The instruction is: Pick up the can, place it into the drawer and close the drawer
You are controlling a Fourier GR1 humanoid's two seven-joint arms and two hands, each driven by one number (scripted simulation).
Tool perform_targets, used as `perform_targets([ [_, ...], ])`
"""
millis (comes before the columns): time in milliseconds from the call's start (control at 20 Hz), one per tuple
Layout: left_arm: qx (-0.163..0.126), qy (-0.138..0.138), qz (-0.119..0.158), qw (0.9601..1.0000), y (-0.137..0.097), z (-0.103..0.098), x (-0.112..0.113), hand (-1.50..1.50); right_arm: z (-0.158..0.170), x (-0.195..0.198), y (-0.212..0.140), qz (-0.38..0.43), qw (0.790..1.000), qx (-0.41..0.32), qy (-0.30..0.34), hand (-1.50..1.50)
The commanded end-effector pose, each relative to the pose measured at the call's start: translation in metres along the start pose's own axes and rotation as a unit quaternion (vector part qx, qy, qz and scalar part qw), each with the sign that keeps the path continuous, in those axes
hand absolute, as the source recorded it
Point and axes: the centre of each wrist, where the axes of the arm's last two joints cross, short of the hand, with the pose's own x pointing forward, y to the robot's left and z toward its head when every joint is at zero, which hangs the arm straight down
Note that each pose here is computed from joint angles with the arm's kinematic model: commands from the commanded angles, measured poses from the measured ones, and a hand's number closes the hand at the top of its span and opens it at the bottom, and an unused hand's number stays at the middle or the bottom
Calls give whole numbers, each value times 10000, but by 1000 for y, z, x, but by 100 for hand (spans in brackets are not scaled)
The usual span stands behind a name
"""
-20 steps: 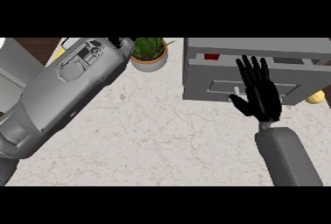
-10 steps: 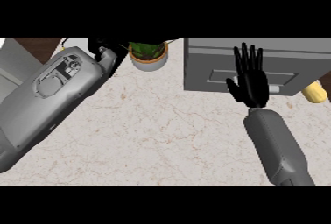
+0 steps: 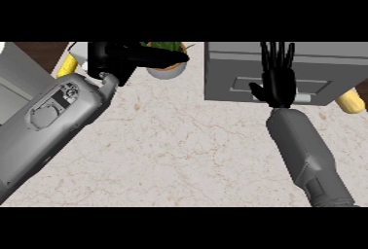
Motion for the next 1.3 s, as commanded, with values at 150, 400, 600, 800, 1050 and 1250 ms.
perform_targets([
  [150,-86,-7,-39,10000,13,8,-11,-150,-64,7,-29,97,9999,87,66,-150],
  [400,-108,-50,-59,9999,26,18,-19,-150,-78,22,-33,-70,9998,211,15,-150],
  [600,-121,-73,-179,9997,14,23,-26,-150,-89,43,-37,-83,9999,135,25,-150],
  [800,-54,20,-79,10000,23,28,-33,-150,-85,13,-39,-258,9994,242,-58,-150],
  [1050,-211,-51,-44,9998,18,39,-35,-150,-98,44,-44,-1451,9893,-23,153,-150],
  [1250,-60,-69,-65,9999,30,29,-29,-150,-94,68,-37,-2187,9756,-3,168,-150],
])
